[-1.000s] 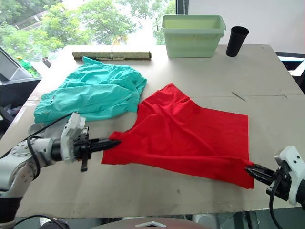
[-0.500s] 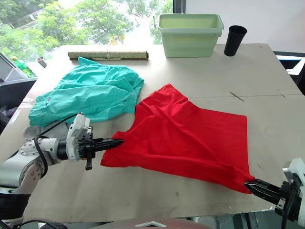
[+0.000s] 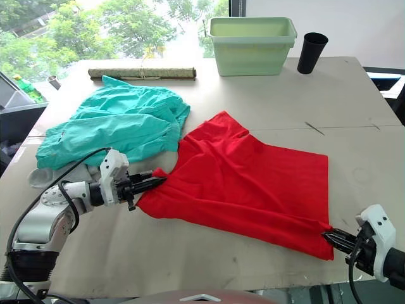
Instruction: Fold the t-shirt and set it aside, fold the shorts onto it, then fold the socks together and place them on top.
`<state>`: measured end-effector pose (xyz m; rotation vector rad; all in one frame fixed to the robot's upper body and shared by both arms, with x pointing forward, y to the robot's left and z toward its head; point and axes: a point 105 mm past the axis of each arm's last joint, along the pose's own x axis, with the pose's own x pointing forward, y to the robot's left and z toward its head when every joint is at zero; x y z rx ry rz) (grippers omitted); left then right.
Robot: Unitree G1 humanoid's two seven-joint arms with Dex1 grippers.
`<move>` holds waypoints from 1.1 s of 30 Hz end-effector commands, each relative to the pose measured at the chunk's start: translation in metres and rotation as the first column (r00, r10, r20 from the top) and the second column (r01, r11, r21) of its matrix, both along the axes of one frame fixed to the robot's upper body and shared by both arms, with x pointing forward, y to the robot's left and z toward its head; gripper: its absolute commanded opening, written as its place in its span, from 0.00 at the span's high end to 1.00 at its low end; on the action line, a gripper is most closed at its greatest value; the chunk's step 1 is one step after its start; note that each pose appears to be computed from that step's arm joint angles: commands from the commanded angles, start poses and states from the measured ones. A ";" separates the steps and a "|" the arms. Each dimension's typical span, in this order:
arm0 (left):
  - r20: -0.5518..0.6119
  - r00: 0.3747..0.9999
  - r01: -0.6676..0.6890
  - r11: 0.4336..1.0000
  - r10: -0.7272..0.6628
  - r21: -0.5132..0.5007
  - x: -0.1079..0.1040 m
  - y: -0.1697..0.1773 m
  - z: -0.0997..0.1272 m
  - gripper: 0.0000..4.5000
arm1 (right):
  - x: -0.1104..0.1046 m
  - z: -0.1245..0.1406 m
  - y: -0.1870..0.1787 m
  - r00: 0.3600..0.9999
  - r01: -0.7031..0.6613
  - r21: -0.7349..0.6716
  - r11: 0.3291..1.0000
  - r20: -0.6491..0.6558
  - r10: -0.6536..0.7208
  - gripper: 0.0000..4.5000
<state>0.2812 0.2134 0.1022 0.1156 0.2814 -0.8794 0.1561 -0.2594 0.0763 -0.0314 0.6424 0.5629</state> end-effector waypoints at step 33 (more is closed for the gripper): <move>-0.184 0.981 0.120 0.948 -0.067 0.294 -0.025 -0.030 -0.050 1.00 | 0.158 0.014 0.030 0.957 -0.217 -0.546 0.809 0.043 0.286 0.78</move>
